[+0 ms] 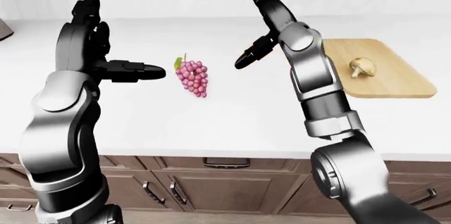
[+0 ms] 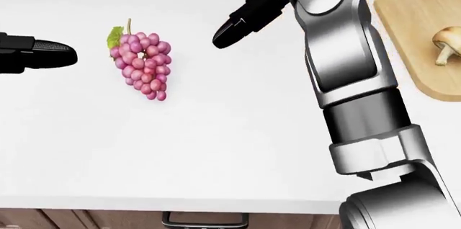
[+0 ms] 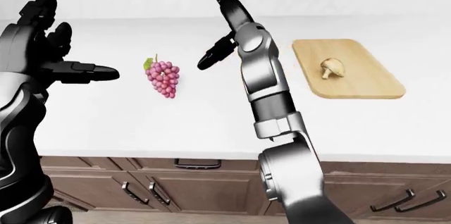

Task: Place the mushroom and the grape on separate cutting boards.

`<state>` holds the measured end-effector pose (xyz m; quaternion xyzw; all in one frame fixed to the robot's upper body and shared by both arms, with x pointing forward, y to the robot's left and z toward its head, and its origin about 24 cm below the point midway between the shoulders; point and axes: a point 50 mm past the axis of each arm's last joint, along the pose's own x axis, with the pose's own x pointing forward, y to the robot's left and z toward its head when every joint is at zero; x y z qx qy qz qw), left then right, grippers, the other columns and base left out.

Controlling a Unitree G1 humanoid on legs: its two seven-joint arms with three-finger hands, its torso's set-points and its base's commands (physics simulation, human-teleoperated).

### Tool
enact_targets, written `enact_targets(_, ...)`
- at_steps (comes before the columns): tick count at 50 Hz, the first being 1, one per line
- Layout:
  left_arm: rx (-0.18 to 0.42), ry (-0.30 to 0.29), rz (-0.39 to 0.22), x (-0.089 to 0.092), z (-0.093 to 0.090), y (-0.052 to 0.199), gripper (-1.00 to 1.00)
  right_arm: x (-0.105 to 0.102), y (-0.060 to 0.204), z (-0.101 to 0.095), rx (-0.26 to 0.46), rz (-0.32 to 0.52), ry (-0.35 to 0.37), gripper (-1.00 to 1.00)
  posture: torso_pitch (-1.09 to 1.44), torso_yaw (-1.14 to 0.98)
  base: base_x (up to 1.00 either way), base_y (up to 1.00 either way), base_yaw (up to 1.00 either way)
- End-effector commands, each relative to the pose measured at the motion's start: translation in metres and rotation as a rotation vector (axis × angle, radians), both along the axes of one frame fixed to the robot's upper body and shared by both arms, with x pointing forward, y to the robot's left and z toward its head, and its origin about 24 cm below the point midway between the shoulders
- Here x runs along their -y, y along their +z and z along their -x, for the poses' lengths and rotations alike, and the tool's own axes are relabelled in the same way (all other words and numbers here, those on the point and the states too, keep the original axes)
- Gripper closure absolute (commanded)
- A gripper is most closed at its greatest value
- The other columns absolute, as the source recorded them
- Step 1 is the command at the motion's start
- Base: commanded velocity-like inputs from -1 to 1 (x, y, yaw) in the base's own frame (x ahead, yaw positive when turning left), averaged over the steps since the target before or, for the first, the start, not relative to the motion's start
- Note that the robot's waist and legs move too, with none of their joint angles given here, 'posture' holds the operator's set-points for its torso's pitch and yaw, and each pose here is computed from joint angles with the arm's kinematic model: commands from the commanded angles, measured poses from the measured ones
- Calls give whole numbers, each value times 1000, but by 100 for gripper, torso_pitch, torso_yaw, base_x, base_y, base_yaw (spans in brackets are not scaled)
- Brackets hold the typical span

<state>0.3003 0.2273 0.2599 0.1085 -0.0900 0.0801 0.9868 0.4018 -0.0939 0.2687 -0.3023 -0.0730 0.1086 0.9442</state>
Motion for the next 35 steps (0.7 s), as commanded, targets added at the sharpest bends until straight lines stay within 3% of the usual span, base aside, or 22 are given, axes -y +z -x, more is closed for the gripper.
enact_targets(1, 89, 4, -20, 0, 5, 16, -100, 1, 22, 5, 88, -10, -1, -100, 0, 10, 0, 0, 0)
enact_targets(35, 80, 16, -27, -1, 5, 12, -100, -19, -12, 1, 29, -2, 50, -100, 0, 27, 0, 0, 0)
